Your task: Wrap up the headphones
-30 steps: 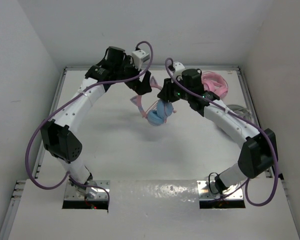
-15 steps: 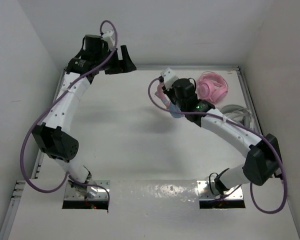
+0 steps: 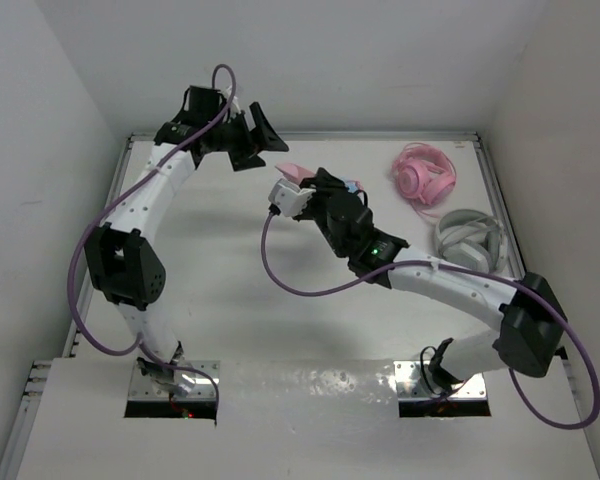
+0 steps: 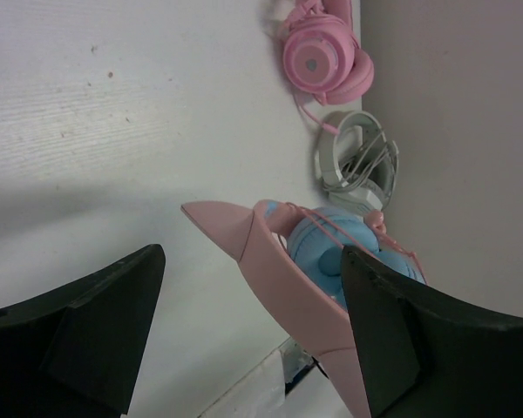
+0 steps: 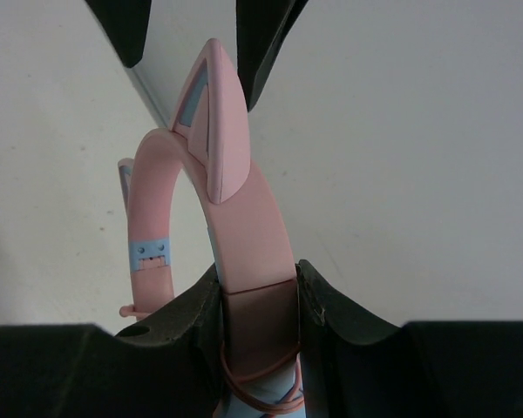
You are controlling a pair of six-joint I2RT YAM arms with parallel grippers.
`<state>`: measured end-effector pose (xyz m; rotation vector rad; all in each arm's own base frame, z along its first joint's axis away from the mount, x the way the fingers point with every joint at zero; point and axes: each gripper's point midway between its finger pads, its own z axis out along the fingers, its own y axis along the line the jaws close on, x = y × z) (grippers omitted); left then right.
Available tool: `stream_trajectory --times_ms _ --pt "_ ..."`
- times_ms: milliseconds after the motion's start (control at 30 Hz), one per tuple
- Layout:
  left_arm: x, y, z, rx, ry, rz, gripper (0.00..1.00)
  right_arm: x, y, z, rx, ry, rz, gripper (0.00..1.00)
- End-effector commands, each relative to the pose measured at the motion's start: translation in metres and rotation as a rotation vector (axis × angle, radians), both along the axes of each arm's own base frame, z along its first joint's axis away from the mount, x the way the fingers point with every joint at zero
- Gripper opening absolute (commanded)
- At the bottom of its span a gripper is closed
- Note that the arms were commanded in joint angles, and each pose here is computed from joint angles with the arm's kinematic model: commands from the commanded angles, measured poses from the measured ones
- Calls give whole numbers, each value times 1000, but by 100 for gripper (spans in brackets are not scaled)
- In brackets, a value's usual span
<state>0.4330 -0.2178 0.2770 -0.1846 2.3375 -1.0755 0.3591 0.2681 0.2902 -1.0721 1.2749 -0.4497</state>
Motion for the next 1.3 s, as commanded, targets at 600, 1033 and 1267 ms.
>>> stream_trajectory --times_ms 600,1033,1267 --pt "34 72 25 296 -259 83 78 23 12 -83 -190 42 -38 0" --pt "-10 60 -67 301 -68 -86 75 -25 25 -188 -251 271 18 0" --pt "-29 22 -117 399 -25 -241 81 -70 54 -256 -327 430 142 0"
